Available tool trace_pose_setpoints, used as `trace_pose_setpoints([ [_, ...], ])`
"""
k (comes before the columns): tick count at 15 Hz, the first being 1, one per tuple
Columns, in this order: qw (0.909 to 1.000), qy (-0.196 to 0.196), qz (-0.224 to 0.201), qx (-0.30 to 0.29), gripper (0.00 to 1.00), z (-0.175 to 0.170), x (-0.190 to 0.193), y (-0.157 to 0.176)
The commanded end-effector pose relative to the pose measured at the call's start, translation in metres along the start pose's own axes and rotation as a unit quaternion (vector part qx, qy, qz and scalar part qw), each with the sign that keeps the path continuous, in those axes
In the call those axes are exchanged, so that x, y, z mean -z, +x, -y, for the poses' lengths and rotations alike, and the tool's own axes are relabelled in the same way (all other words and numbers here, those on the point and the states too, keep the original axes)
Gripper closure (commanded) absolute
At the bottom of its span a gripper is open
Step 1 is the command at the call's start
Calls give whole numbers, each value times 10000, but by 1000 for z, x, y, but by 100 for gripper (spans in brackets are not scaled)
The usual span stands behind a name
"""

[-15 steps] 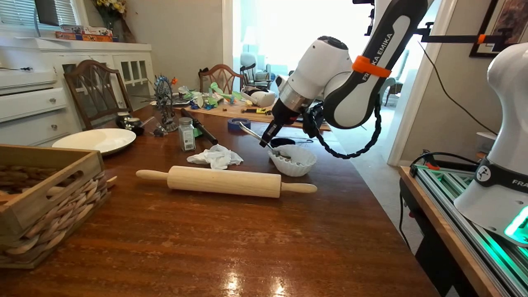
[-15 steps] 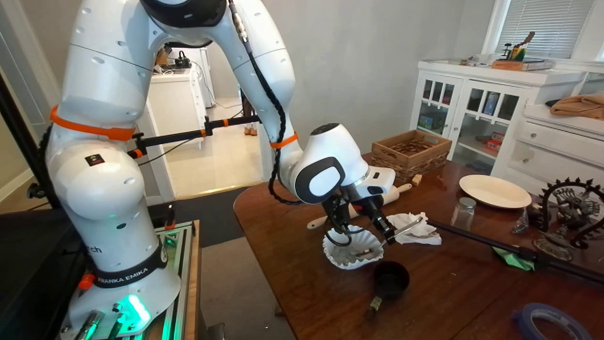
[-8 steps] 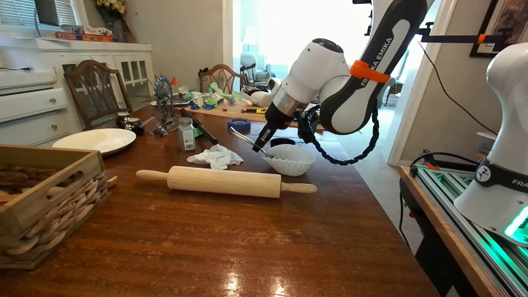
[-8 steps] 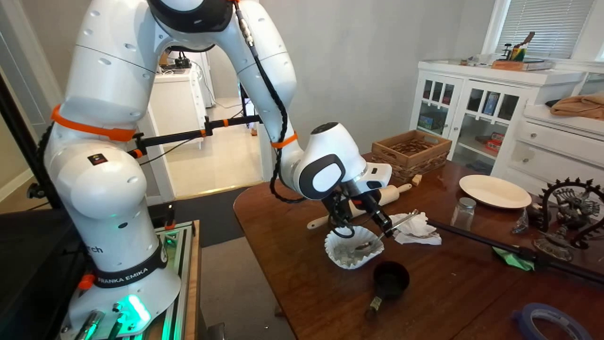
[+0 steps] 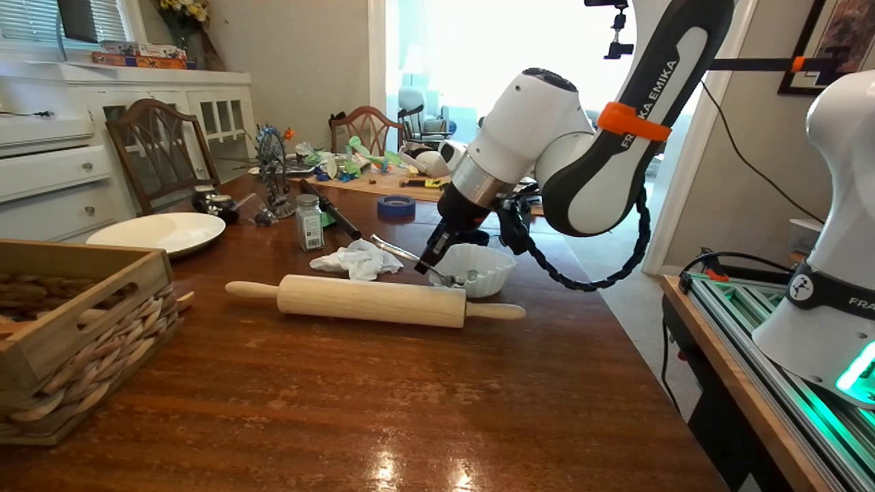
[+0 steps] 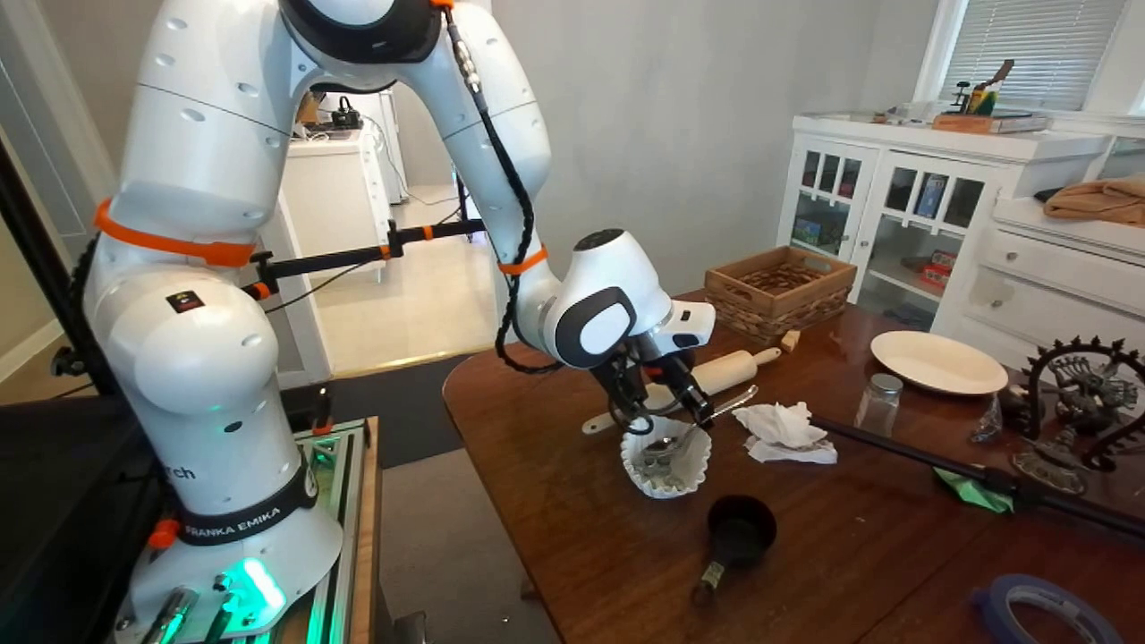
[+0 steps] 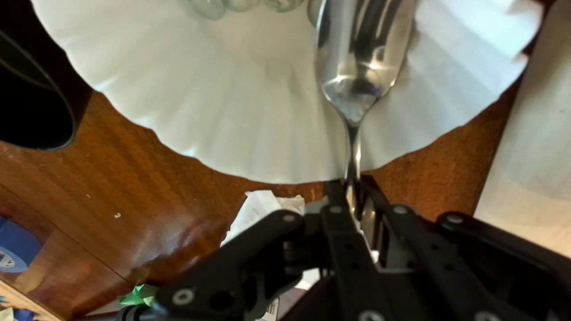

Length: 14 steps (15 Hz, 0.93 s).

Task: Use the silver spoon to stir the contents of the white cupcake holder

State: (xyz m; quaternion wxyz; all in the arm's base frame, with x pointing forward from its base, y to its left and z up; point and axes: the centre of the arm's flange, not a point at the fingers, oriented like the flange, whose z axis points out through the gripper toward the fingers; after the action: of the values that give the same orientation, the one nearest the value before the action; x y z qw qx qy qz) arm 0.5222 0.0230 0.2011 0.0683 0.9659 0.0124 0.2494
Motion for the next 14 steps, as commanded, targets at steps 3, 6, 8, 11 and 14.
trace_pose_setpoints([
  [3, 9997, -56, 198, -138, 97, -19, 15, -19],
  [6, 9993, -118, 306, -165, 97, -31, 22, -23],
  [8, 9994, -121, 313, 9, 97, -30, 27, -28],
  [11, 9978, -190, 182, 616, 97, -10, 41, -38],
  [14, 9926, -224, -65, 1188, 97, 12, 65, -46],
])
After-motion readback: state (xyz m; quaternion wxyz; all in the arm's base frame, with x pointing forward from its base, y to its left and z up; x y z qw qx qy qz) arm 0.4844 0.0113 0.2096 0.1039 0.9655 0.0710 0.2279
